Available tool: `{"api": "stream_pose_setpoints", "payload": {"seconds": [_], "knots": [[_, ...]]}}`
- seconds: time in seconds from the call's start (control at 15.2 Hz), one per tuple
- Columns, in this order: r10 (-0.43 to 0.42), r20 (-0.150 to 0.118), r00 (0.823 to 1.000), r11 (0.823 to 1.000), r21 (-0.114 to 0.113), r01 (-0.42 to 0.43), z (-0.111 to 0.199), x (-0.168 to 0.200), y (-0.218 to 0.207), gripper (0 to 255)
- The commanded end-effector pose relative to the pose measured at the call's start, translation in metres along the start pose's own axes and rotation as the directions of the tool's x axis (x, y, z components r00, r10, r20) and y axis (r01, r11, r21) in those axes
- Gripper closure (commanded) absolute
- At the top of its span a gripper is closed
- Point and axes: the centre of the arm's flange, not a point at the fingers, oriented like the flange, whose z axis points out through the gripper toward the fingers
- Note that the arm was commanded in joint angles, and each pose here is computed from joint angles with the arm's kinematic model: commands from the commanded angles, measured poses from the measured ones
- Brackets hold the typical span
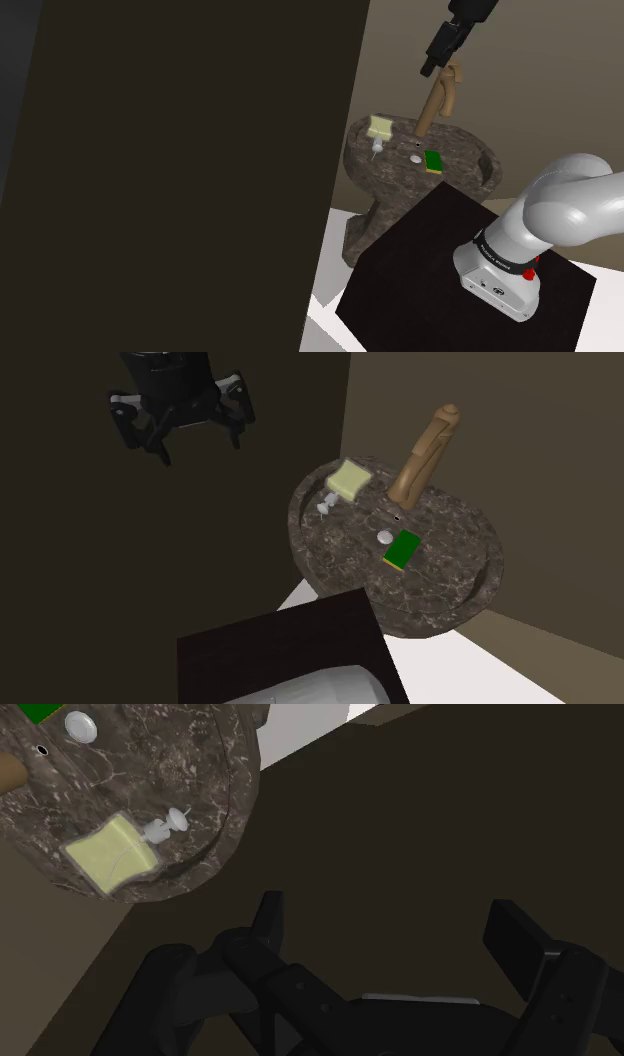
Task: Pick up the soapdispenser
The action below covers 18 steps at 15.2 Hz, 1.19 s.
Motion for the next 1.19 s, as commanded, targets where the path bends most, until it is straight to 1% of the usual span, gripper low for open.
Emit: {"api": "stream_pose_setpoints", "payload": {"seconds": [0.0, 0.53, 0.79, 1.12], "knots": [[0.0, 0.0, 1.0, 1.0, 0.0, 0.0, 0.0, 0.0, 0.0, 0], [0.102, -0.031, 0.994, 0.995, 0.005, -0.102, 0.085, 0.024, 0.056, 0], [0.153, -0.047, 0.987, 0.988, 0.009, -0.153, 0.127, 0.034, 0.085, 0], [0.216, -0.065, 0.974, 0.976, 0.015, -0.216, 0.18, 0.046, 0.122, 0]]}}
